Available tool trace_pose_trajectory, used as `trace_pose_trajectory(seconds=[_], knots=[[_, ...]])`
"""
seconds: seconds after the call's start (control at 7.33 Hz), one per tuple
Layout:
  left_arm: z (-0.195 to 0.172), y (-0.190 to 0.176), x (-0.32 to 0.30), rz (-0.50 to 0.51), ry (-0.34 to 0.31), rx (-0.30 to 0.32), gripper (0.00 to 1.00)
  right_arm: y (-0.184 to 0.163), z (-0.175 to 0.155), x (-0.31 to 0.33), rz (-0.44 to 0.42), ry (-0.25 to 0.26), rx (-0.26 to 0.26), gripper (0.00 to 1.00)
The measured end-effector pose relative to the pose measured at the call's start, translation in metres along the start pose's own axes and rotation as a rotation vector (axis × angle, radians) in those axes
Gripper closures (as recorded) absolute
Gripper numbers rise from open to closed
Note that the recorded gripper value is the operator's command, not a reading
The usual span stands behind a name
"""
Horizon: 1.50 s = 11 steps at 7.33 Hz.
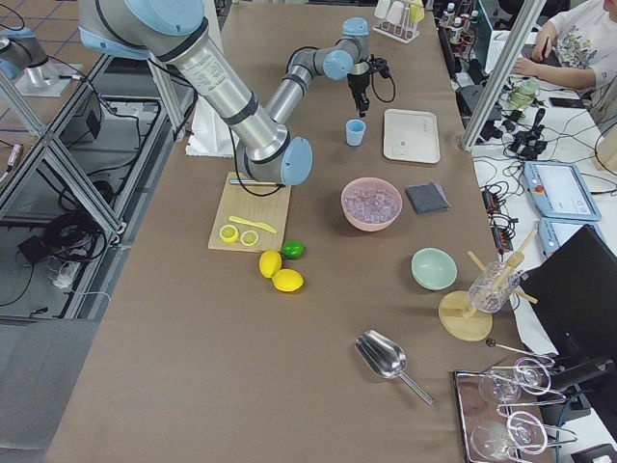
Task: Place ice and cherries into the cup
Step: 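Move the ice cube with the right gripper over the blue cup and release, then lower the right gripper into the pink bowl and grasp a third ice cube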
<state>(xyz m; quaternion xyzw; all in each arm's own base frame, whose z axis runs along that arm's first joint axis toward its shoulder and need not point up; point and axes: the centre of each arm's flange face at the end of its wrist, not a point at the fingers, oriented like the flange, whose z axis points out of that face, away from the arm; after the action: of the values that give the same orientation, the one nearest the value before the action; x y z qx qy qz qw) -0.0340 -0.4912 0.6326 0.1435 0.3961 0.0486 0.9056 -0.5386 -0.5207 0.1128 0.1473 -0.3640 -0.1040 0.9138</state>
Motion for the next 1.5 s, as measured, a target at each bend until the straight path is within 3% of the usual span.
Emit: trace_pose_trajectory(seconds=[0.27, 0.55, 0.68, 1.09, 1.5], knots=[[0.001, -0.002, 0.003, 0.005, 0.001, -0.001, 0.02, -0.006, 0.027, -0.012, -0.002, 0.010, 0.010, 1.00], [0.002, -0.007, 0.003, 0.007, 0.000, 0.000, 0.02, -0.005, 0.041, -0.011, -0.003, 0.017, 0.006, 0.24], [0.002, -0.009, 0.004, 0.008, 0.000, 0.002, 0.02, -0.005, 0.043, -0.011, -0.004, 0.015, 0.010, 0.02], [0.001, -0.016, 0.006, 0.012, 0.000, 0.005, 0.02, -0.004, 0.035, 0.007, -0.004, -0.002, 0.048, 0.01], [0.000, -0.016, 0.007, 0.006, 0.002, 0.006, 0.02, -0.014, -0.011, 0.177, -0.049, -0.065, 0.011, 0.02]])
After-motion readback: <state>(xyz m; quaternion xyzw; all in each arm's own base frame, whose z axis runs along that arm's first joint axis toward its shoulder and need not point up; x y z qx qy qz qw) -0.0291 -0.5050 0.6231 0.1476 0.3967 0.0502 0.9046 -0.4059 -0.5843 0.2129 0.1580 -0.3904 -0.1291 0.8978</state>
